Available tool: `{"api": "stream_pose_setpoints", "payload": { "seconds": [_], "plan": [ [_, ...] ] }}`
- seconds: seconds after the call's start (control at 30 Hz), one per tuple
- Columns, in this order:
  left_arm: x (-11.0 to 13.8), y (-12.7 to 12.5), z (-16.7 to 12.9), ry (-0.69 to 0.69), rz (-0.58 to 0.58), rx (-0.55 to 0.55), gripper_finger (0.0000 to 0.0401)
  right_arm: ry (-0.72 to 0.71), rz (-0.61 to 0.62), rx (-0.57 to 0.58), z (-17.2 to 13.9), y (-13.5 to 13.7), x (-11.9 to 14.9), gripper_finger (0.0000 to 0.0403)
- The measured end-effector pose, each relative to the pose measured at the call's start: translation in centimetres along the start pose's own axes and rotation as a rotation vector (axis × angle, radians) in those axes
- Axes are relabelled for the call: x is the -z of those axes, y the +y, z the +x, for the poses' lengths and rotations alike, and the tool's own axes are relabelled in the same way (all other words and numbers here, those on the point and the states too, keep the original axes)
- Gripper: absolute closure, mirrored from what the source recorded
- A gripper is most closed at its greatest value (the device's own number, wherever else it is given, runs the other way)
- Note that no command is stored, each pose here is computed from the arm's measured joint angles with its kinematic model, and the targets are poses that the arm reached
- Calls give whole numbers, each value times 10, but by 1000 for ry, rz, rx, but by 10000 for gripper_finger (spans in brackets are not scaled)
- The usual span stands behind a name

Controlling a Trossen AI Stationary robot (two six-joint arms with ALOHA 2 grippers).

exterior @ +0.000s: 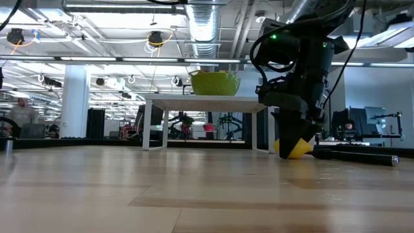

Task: Pick & Place Fruit
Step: Put the yellow lemon into the green strainer bowl

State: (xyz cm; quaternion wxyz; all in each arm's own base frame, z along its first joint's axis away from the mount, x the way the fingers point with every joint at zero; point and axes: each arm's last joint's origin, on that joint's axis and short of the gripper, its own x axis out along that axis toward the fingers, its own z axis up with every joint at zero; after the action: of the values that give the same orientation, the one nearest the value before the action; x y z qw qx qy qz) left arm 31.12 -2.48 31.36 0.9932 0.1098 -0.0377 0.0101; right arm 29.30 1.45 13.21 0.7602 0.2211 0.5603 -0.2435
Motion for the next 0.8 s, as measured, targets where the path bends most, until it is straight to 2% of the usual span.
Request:
{"api": "stream_pose_setpoints", "payload": {
  "seconds": [0.27, 0.6, 0.8],
  "plan": [
    [0, 0, 0, 0, 0, 0, 210, 2, 0, -4, 0, 0, 0, 190],
    [0, 0, 0, 0, 0, 0, 210, 2, 2, -12, 0, 1, 0, 206],
    [0, 0, 0, 0, 0, 0, 210, 1, 11, -14, 0, 1, 0, 191]
  ]
}}
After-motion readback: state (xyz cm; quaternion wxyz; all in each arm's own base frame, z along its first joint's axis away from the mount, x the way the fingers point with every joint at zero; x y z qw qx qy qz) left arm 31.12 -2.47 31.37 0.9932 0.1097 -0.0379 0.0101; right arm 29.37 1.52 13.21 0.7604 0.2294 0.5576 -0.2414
